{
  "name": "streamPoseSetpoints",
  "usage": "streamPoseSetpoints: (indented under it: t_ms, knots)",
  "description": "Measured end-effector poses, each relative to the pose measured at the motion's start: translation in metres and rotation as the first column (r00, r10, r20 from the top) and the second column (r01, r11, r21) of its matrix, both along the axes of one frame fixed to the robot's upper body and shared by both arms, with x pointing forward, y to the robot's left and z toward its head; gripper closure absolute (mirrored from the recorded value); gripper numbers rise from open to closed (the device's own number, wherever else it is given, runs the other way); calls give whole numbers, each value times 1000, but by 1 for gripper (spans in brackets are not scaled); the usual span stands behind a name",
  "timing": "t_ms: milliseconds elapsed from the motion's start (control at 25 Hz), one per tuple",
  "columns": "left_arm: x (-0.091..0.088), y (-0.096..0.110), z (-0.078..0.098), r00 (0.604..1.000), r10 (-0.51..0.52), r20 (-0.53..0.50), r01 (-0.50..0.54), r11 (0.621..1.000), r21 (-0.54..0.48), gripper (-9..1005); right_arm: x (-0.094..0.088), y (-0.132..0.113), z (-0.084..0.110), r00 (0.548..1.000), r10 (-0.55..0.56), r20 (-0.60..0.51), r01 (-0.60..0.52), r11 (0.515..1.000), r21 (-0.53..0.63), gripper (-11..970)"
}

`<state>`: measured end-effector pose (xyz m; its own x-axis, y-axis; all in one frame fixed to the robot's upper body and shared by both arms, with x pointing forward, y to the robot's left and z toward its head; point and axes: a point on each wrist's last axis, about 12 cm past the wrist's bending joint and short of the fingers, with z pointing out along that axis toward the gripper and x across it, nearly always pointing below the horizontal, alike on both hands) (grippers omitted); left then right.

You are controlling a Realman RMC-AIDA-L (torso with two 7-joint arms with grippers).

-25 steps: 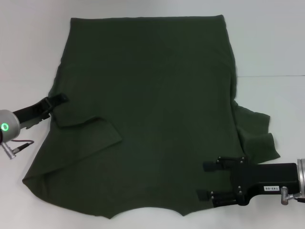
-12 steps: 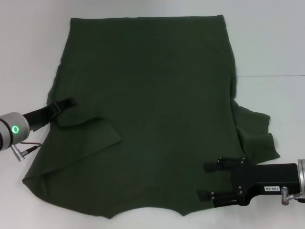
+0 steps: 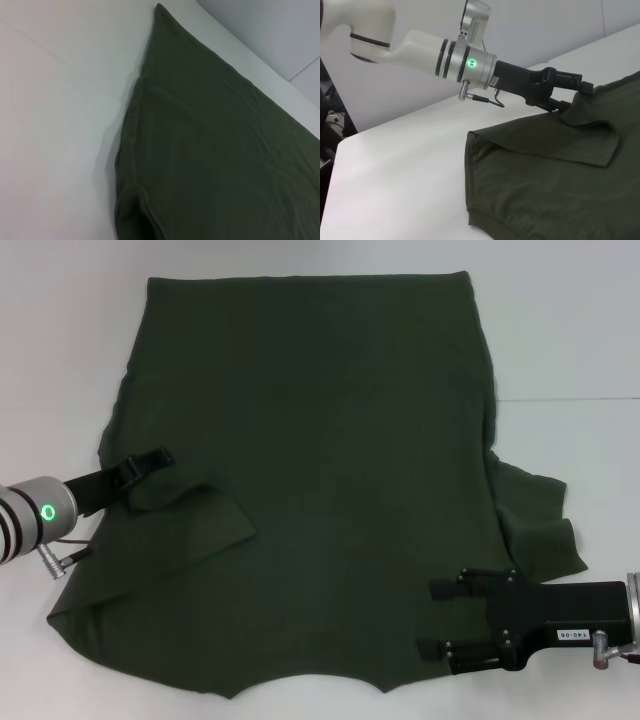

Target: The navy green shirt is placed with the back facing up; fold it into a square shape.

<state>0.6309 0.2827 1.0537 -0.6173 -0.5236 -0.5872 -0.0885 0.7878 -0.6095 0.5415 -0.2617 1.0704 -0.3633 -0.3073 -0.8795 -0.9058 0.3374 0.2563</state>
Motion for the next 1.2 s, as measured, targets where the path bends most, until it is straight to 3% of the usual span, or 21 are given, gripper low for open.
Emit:
streamPoseSetpoints:
  t_ms: [440,880,1200]
  knots:
    - [0,8,-1,1000,30,-1,-30,999,16,73,0,-1,0,1000,-2,-2,2,1000,-1,94]
    - [-4,-2,-6,1000,1,-24,-1,1000,-8,74,-1,-2,-1,1000,-6,-3,6,1000,1,104]
    - [1,-12,1,1000,-23,-5,22,998,-51,74,-1,-2,-1,1000,-7,-5,7,1000,1,111]
